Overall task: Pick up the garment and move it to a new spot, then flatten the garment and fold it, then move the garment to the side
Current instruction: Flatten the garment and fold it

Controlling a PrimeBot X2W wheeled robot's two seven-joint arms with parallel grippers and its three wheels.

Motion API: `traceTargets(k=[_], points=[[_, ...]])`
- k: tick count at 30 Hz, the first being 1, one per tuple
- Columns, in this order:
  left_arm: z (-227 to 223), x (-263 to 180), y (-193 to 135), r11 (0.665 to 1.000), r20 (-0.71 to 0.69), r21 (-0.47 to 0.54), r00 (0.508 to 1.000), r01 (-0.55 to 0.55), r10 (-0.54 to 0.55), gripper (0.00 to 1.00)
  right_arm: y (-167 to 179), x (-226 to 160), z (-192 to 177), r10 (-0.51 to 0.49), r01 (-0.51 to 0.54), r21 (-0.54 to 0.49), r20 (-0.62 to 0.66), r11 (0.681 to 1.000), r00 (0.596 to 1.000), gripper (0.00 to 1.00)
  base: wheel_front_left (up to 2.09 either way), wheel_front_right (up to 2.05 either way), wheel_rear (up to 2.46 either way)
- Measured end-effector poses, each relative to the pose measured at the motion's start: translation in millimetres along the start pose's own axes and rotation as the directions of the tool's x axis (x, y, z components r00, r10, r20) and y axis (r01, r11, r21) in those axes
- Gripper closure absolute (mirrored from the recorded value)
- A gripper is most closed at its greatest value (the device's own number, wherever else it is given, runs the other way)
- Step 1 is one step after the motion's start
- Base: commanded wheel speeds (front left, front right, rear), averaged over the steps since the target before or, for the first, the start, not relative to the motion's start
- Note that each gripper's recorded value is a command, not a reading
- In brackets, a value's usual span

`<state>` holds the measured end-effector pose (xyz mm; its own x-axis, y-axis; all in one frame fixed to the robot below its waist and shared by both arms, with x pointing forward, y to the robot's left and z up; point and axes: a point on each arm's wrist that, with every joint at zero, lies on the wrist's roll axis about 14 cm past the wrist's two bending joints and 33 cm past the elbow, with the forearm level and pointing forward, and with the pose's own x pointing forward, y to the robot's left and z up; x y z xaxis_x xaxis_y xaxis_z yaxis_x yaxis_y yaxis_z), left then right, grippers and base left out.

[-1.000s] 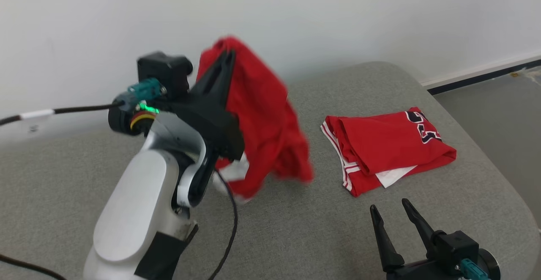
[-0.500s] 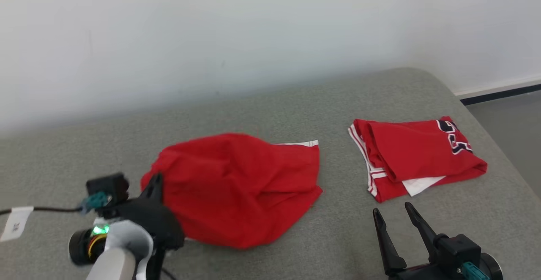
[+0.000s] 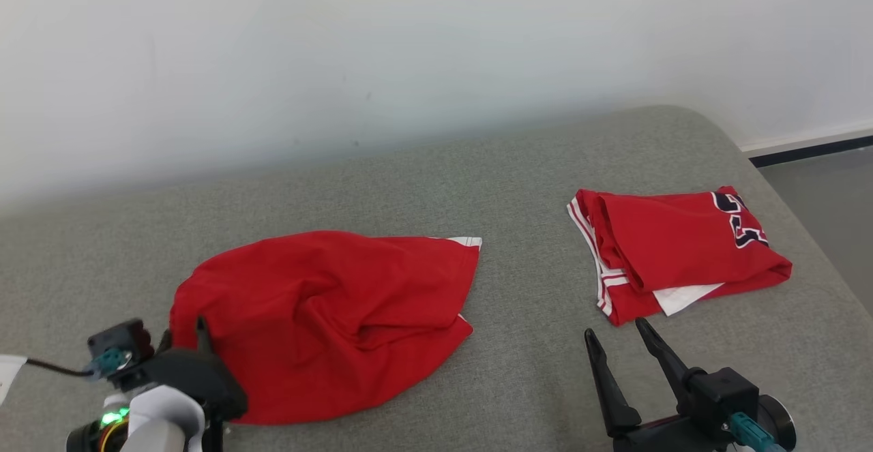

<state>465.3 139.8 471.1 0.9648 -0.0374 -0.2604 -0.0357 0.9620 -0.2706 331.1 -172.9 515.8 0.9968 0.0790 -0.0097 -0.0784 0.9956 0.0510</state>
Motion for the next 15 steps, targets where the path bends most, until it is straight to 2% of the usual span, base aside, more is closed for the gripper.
traceTargets(k=[3, 7, 10, 13, 15], points=[[-13.4, -2.7, 11.3, 1.000, -0.040, -0.007, 0.999, -0.030, 0.030, 0.00, -6.9, -4.7, -0.1, -0.022, 0.022, 0.000, 0.001, 1.000, 1.000, 0.00, 0.00, 0.00, 0.00], [4.2, -8.5, 23.0, 0.999, 0.058, 0.033, 0.998, -0.028, 0.026, 0.00, -13.6, -11.4, -0.4, -0.045, 0.045, 0.001, 0.003, 0.999, 0.999, 0.00, 0.00, 0.00, 0.00], [9.7, -17.8, -7.6, 0.991, 0.101, 0.090, 0.989, 0.097, -0.106, 0.00, -15.4, -15.1, -1.5, -0.051, 0.051, 0.002, 0.002, 0.999, 0.999, 0.00, 0.00, 0.00, 0.00], [6.0, -32.4, -35.2, 0.970, 0.111, 0.155, 0.972, 0.189, -0.207, 0.00, -13.1, -15.5, -0.1, -0.044, 0.044, 0.003, 0.006, 0.999, 0.999, 0.00, 0.00, 0.00, 0.00], [-8.6, -42.2, -53.4, 0.947, 0.057, 0.187, 0.960, 0.260, -0.274, 0.00, -10.4, -14.8, 1.4, -0.036, 0.036, 0.002, 0.009, 0.999, 0.999, 0.00, 0.00, 0.00, 0.00]])
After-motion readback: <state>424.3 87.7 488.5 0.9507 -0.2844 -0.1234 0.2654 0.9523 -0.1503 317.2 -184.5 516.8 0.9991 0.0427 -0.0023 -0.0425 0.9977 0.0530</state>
